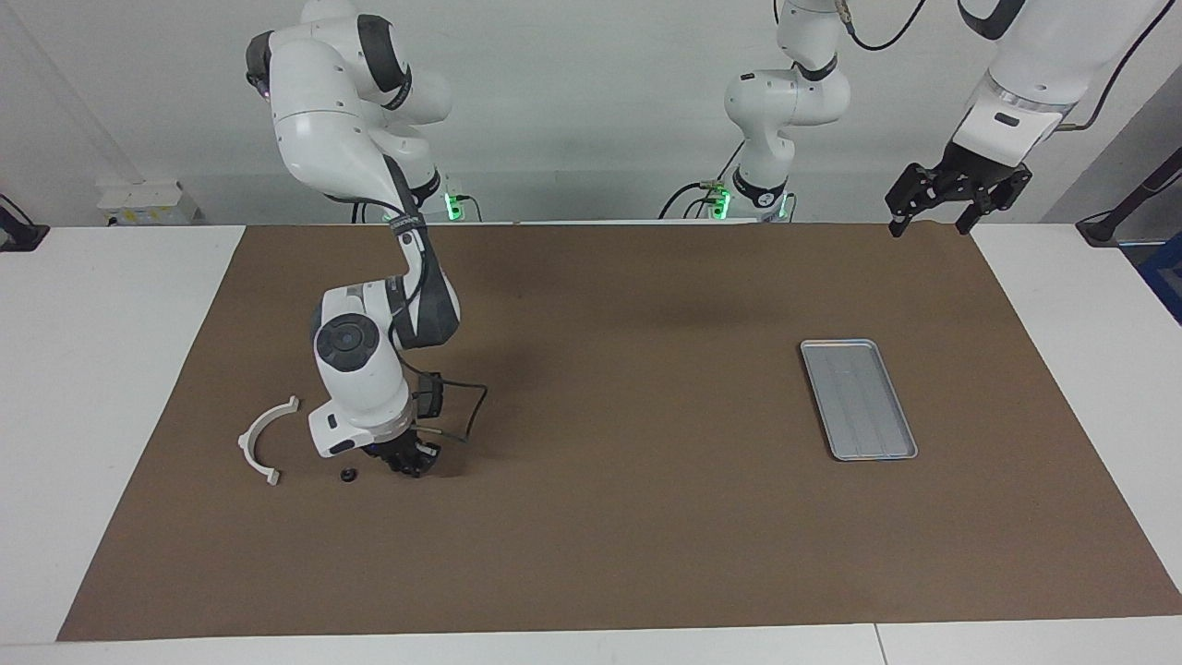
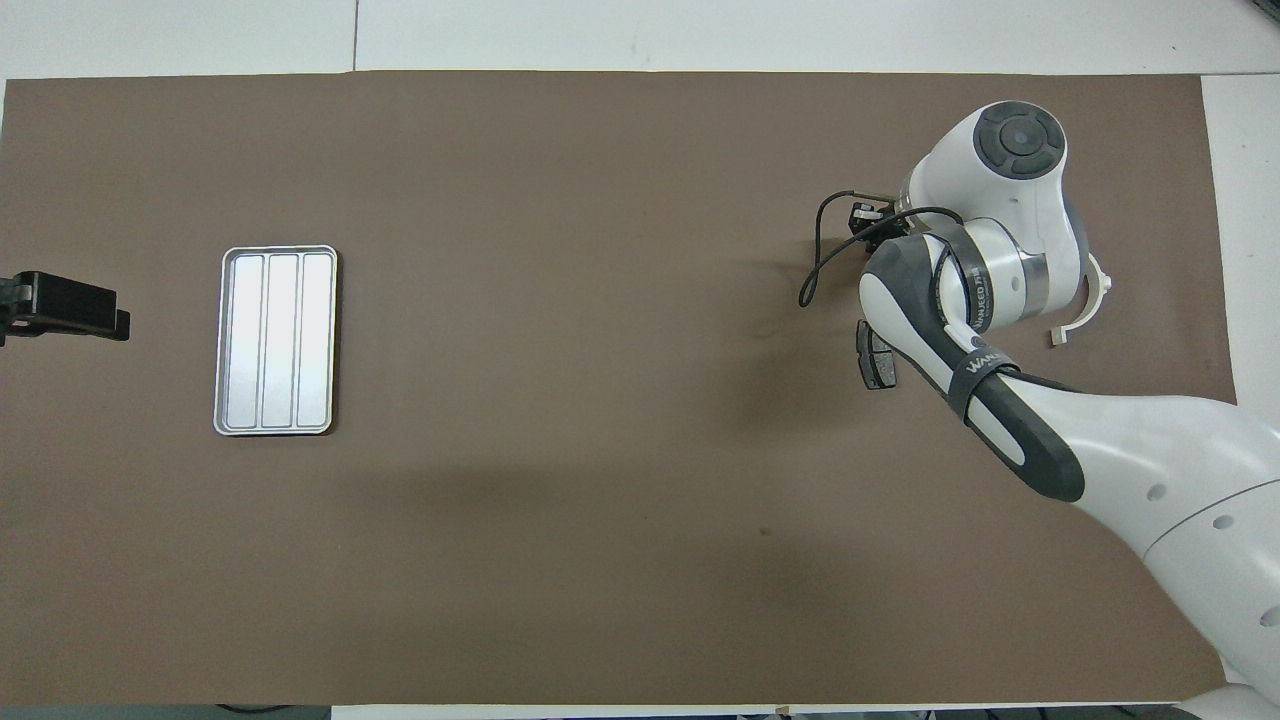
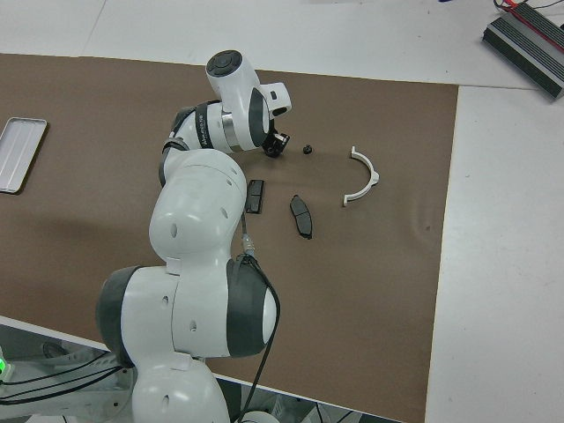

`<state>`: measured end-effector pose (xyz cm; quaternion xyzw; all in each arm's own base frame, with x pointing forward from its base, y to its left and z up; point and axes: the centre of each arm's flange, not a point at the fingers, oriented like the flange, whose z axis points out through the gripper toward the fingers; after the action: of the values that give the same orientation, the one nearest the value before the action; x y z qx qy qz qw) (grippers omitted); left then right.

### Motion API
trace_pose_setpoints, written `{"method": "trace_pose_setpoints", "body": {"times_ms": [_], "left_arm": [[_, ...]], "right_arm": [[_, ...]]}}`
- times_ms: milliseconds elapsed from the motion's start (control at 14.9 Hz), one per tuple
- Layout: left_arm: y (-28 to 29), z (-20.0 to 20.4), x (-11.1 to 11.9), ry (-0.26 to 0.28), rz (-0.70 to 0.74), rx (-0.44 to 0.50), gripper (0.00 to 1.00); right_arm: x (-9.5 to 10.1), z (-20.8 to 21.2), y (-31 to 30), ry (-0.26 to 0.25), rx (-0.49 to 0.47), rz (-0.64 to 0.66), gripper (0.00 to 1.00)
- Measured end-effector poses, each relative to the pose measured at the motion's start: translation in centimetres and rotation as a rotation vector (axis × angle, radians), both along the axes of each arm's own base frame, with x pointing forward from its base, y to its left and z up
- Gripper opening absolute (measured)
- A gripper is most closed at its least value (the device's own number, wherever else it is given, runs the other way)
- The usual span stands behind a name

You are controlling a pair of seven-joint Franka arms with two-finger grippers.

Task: Pick bearing gear from pile to tray
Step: 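Grasp the small black ring with the right gripper and lift, then carry the black ring with the right gripper toward the table center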

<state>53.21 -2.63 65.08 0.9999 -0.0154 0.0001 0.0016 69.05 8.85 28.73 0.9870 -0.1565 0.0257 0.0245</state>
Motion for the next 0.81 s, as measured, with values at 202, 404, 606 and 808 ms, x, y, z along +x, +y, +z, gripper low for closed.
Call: {"method": "trace_pose_setpoints", "body": {"times_ms": [202,404,606,808], "left_arm": [[0.0,0.0,0.0,0.000,0.000,0.000,1.00],[0.0,0.0,0.0,0.000,0.000,0.000,1.00],[0.0,0.0,0.0,0.000,0.000,0.000,1.00],[0.0,0.0,0.0,0.000,0.000,0.000,1.00]], "right_arm": [[0.0,0.0,0.0,0.003,-0.001,0.000,0.36],[0.2,1.8,-0.4,0.077,-0.027,0.012,0.36],[0.6,8.3,0.4,0.136,-0.044,0.054,0.36],[-1.5,15.1,5.7,0.166,-0.019,0.071,0.36]]}}
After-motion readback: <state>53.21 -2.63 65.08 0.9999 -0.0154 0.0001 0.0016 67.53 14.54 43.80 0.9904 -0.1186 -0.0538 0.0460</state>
